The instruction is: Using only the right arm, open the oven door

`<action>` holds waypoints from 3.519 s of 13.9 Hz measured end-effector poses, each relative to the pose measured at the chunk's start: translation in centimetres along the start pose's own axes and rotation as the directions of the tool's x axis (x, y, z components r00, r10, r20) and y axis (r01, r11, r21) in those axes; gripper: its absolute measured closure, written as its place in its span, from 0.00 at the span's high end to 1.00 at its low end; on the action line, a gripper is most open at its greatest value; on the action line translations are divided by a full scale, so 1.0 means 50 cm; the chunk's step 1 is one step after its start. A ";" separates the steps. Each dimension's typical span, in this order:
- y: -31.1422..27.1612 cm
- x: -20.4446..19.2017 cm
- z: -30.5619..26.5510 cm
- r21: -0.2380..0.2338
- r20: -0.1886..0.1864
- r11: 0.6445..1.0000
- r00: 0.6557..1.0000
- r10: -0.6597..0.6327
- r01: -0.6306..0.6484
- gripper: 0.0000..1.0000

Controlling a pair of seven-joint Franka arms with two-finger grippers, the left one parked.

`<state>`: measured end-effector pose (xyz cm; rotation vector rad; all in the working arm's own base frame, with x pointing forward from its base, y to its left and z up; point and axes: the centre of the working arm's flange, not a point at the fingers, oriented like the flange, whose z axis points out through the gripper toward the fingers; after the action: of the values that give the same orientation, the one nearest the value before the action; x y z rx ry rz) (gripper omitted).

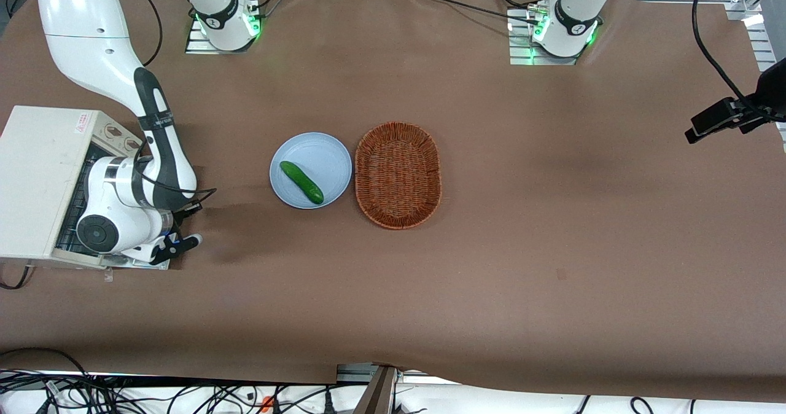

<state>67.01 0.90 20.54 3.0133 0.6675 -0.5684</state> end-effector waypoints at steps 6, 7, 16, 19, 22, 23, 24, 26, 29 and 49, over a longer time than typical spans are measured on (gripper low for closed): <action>-0.019 -0.003 -0.119 0.038 -0.014 0.999 1.000 0.013 -0.013 0.40; -0.022 -0.013 -0.146 0.041 -0.016 0.999 1.000 0.013 -0.012 0.51; -0.036 -0.127 -0.387 0.077 0.002 0.996 0.999 0.043 -0.043 1.00; -0.027 -0.187 -0.477 0.064 -0.051 0.987 0.987 0.151 -0.148 1.00; -0.029 -0.257 -0.566 0.070 -0.121 0.962 0.955 0.272 -0.265 1.00; -0.025 -0.284 -0.594 0.075 -0.145 0.956 0.945 0.293 -0.285 1.00; -0.015 -0.312 -0.615 0.081 -0.166 0.950 0.936 0.310 -0.300 1.00; 0.008 -0.358 -0.642 0.091 -0.208 0.941 0.918 0.337 -0.325 1.00; 0.014 -0.402 -0.665 0.104 -0.269 0.923 0.883 0.385 -0.370 1.00; -0.023 -0.439 -0.707 0.107 -0.304 0.900 0.848 0.434 -0.422 1.00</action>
<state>60.31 -4.15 61.32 3.1604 -0.0387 -0.0683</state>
